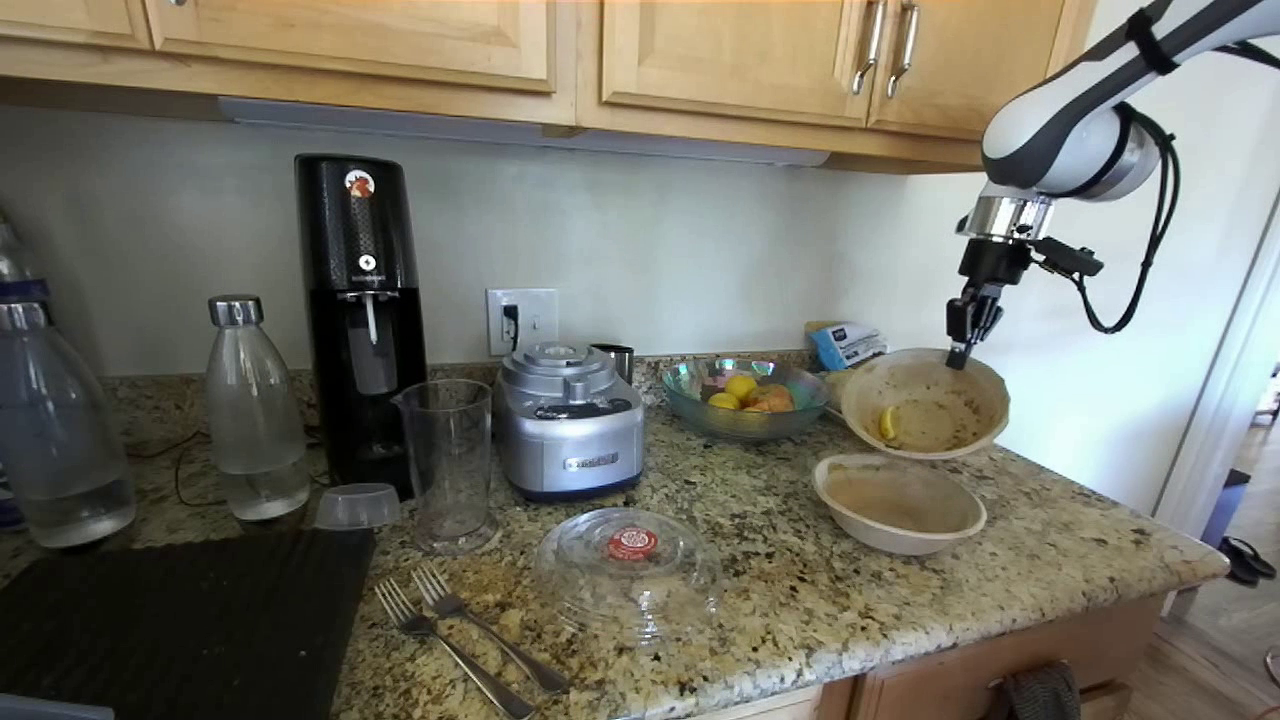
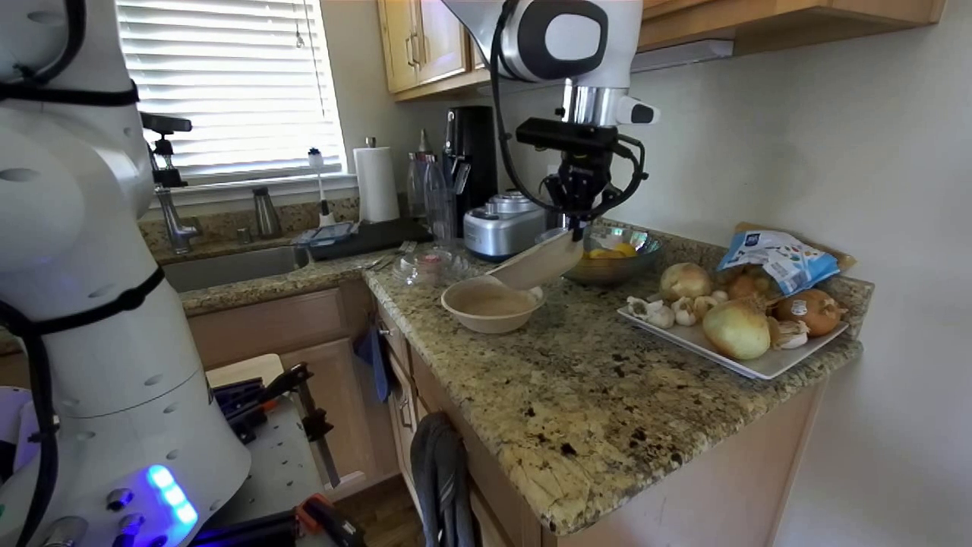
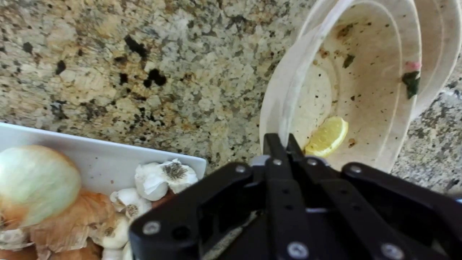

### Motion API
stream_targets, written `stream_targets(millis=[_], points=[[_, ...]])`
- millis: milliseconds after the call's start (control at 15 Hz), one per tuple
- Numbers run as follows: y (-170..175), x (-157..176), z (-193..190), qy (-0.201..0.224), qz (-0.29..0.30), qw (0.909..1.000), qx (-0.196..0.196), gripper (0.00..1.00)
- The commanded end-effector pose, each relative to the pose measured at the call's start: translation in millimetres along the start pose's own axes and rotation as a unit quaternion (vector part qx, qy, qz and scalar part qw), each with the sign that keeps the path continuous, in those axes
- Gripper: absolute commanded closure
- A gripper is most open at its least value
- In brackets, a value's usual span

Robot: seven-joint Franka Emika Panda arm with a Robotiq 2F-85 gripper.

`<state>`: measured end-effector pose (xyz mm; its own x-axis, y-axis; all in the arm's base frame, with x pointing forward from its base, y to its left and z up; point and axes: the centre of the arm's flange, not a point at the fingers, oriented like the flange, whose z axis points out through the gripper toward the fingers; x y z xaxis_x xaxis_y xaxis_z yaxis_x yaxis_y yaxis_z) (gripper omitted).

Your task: Unstack the bowls on the counter

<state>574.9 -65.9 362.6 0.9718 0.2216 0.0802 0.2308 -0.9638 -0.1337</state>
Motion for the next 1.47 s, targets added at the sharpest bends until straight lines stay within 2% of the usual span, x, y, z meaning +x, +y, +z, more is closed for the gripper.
stream_targets(millis=[0, 333, 400, 1133, 1400], points=[[17, -9, -16, 0.007, 0.036, 0.9989, -0.031, 0.97], [33, -16, -22, 0.007, 0.061, 0.9965, -0.057, 0.96], [32, -8, -12, -0.003, 0.044, 0.9982, -0.040, 0.96], [35, -9, -15, -0.002, 0.048, 0.9979, -0.044, 0.97], [53, -15, -26, 0.008, 0.067, 0.9969, -0.042, 0.97]])
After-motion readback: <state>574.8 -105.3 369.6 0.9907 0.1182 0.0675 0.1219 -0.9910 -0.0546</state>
